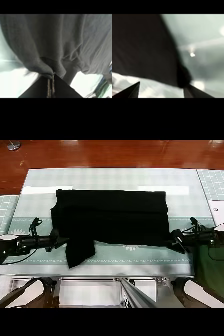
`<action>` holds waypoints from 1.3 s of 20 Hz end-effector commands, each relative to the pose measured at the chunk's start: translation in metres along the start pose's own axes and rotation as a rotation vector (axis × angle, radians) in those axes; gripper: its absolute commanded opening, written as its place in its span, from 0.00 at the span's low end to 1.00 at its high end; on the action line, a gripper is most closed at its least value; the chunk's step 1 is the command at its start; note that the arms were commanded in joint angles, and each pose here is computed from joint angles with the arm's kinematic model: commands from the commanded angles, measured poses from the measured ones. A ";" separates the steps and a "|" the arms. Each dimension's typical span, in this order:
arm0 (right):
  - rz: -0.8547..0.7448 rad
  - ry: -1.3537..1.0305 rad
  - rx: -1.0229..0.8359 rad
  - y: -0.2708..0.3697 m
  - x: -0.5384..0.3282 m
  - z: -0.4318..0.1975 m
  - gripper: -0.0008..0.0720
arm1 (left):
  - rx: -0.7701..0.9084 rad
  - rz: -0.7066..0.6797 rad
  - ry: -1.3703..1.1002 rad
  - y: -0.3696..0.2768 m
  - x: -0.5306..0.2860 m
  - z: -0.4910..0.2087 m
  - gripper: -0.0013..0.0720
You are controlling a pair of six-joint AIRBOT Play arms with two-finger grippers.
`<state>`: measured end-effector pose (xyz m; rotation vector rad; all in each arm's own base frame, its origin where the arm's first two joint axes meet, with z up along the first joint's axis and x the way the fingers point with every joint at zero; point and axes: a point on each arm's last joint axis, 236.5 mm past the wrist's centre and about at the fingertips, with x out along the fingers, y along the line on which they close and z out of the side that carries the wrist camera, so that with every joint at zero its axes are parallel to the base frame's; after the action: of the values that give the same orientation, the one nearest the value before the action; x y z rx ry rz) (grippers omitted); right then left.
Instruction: Fold the shirts.
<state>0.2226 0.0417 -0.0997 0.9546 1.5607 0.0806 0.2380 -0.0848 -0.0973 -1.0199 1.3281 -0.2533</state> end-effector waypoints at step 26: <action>0.160 -0.272 -0.246 0.167 -0.022 0.233 0.05 | 0.176 -0.052 -0.176 -0.129 0.013 0.254 0.05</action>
<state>0.4849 0.0286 -0.0411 0.8430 1.1902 0.2365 0.4934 -0.0475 -0.0249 -0.8757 1.0780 -0.3070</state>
